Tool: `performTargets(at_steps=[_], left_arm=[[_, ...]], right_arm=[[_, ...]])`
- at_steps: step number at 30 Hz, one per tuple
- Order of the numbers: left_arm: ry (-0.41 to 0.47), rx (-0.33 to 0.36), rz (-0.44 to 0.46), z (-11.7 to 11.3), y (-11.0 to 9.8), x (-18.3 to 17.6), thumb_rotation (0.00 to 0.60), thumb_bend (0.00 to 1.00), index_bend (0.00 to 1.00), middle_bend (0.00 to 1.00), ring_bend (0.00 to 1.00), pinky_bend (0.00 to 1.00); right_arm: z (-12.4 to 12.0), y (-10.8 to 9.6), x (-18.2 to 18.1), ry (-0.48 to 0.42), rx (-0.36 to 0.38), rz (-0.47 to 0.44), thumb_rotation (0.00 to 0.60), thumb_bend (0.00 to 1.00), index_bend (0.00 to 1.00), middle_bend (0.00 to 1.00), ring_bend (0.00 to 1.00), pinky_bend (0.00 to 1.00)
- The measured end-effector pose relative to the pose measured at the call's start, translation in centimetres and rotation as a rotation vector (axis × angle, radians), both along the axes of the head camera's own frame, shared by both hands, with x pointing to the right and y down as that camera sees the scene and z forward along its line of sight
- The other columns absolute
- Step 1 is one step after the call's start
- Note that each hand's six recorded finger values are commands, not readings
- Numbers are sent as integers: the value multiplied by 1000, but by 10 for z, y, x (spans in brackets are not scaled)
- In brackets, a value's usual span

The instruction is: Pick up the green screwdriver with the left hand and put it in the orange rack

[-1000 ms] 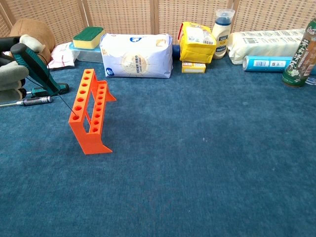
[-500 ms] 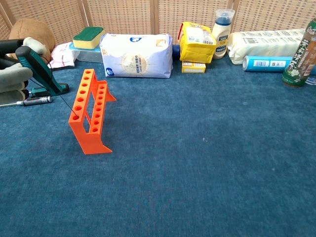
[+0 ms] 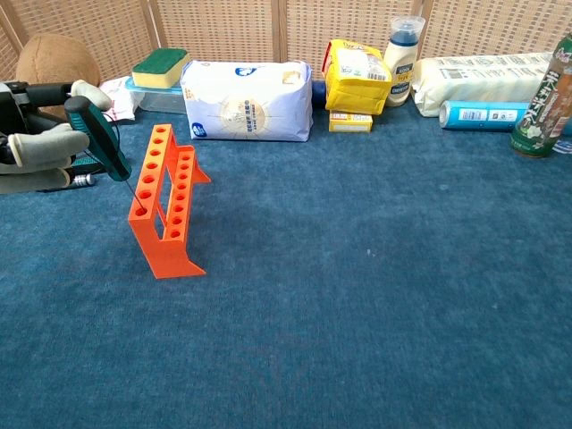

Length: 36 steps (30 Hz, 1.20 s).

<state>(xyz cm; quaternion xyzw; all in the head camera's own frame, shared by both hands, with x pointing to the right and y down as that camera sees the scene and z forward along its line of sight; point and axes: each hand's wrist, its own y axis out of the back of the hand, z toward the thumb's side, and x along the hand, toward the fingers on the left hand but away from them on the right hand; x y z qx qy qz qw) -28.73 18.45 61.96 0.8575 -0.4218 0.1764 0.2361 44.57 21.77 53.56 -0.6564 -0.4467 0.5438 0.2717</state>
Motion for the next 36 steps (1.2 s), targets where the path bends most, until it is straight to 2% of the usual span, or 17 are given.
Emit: performTargets(at_steps=[11, 24, 36], left_arm=[[-67, -41, 14, 17, 0, 4, 600, 459, 514, 892, 1000, 1000], [-114, -44, 43, 23, 2, 8, 600, 460, 514, 892, 1000, 1000], [-170, -10, 73, 21, 3, 7, 600, 460, 291, 891, 1000, 1000]], right_arm=[[-1, 0, 0, -5, 1, 1, 600, 156, 47, 39, 0, 0], [-2, -1, 1, -7, 3, 3, 600, 155, 47, 41, 0, 0], [-1, -1, 1, -6, 3, 2, 600, 155, 47, 41, 0, 0]])
